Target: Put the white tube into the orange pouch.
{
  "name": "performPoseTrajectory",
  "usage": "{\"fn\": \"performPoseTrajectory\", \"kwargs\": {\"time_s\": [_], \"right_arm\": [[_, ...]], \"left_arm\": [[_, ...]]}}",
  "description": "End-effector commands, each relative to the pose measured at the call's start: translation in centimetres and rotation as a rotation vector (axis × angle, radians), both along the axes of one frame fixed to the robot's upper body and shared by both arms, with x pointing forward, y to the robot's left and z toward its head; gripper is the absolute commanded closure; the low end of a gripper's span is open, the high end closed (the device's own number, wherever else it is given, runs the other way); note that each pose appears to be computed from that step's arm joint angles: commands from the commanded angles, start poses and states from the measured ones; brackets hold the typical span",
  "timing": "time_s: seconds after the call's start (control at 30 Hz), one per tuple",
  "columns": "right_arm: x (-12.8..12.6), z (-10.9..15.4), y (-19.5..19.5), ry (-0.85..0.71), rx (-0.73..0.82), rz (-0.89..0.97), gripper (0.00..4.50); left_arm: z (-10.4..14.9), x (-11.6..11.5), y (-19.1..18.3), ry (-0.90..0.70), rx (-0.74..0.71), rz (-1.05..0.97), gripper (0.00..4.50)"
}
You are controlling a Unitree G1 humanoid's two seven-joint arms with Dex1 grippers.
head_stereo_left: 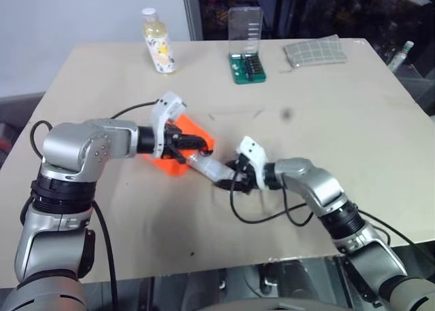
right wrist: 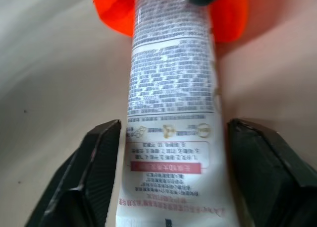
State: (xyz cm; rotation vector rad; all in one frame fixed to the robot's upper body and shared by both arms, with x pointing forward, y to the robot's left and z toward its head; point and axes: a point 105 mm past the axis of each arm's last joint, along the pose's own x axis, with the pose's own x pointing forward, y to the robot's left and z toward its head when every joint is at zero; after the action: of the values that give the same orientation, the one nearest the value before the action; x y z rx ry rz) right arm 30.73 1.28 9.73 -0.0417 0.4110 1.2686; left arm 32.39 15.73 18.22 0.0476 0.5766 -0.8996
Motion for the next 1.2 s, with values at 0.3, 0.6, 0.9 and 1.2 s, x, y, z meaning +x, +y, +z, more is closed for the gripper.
{"fn": "performPoseTrajectory", "kwargs": {"time_s": [0.3, 0.6, 0.9, 1.2], "right_arm": [[0.8, -1.7, -1.0, 0.131, -0.050, 0.061, 1.04], [-0.6, 0.0, -0.1, 0.034, -0.015, 0.125, 4.46], [-0.8, 4.0, 0.2, 0.111, 0.159, 0.075, 4.46], [-0.9, 6.7, 1.7, 0.178, 0.273, 0.111, 4.46]], "left_arm": [[1.6, -0.4, -0.5, -0.058, -0.035, -0.002, 4.50], [1.7, -0.3, -0.4, -0.060, -0.061, 0.025, 4.50], [2.2, -0.2, -1.5, -0.093, -0.047, -0.029, 4.50], [2.5, -1.9, -3.1, -0.225, 0.015, -0.247, 4.50]]}}
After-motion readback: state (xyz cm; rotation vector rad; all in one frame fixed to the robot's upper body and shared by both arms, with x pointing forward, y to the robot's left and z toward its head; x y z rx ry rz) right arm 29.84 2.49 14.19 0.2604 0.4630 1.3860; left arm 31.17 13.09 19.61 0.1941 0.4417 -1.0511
